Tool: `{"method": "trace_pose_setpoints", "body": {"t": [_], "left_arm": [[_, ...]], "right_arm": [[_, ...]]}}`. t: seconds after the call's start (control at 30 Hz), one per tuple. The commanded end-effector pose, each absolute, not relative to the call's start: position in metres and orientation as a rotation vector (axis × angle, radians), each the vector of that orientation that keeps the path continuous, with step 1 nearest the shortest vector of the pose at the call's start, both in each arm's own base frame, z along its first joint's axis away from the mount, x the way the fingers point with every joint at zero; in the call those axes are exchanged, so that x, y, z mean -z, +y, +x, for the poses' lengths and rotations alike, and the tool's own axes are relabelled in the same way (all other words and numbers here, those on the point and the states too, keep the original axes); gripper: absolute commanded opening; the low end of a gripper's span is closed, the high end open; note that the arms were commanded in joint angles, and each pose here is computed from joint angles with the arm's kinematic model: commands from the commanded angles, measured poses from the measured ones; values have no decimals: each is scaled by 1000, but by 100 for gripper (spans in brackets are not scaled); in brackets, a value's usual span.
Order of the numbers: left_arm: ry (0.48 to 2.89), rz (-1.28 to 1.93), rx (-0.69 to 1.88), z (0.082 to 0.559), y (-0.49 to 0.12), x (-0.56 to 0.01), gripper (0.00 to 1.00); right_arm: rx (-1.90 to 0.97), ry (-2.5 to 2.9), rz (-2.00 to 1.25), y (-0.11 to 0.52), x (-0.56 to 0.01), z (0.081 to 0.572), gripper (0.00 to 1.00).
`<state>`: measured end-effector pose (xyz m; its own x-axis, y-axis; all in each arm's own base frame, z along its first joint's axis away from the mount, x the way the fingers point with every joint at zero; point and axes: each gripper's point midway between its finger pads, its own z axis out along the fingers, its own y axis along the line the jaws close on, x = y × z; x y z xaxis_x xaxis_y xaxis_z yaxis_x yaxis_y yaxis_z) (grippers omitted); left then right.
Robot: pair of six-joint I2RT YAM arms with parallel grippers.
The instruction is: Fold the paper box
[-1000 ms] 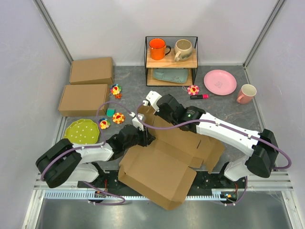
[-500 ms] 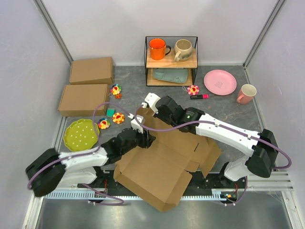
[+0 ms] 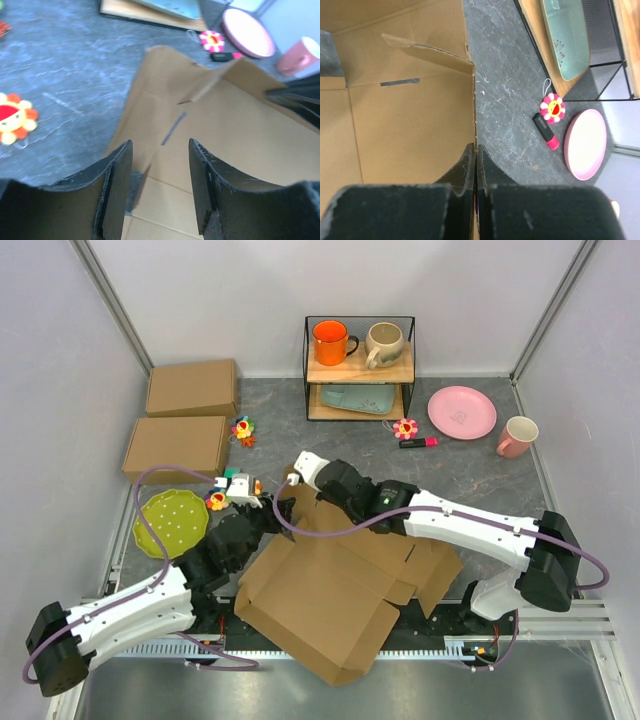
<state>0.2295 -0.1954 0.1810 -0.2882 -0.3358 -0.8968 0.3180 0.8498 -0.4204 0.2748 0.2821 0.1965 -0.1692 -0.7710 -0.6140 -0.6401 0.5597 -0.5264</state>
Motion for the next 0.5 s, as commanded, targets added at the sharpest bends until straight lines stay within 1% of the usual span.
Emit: {"method": "trace_pose_setpoints", "body": {"t": [0.0, 0.13, 0.17, 0.27, 0.3, 0.33, 0.47], "left_arm": [[1750, -219, 443, 245, -156, -153, 55], [1623, -279, 392, 261, -145, -162, 56], [1627, -291, 367, 264, -143, -159, 56], [1582, -343, 377, 272, -139, -171, 56], [1567, -357, 376, 275, -136, -174, 57], [1535, -368, 408, 277, -137, -184, 58], [1506, -386, 433, 288, -130, -191, 60]], "right_arm": [[337, 1769, -1123, 276, -216, 275, 0], [459, 1660, -1141, 276, -228, 269, 0], [560, 1618, -1138, 270, -232, 272, 0], [671, 1541, -1134, 271, -237, 269, 0], [756, 1507, -1151, 265, -242, 268, 0], [772, 1491, -1128, 265, -245, 270, 0], [815, 1461, -1136, 261, -257, 271, 0]]}}
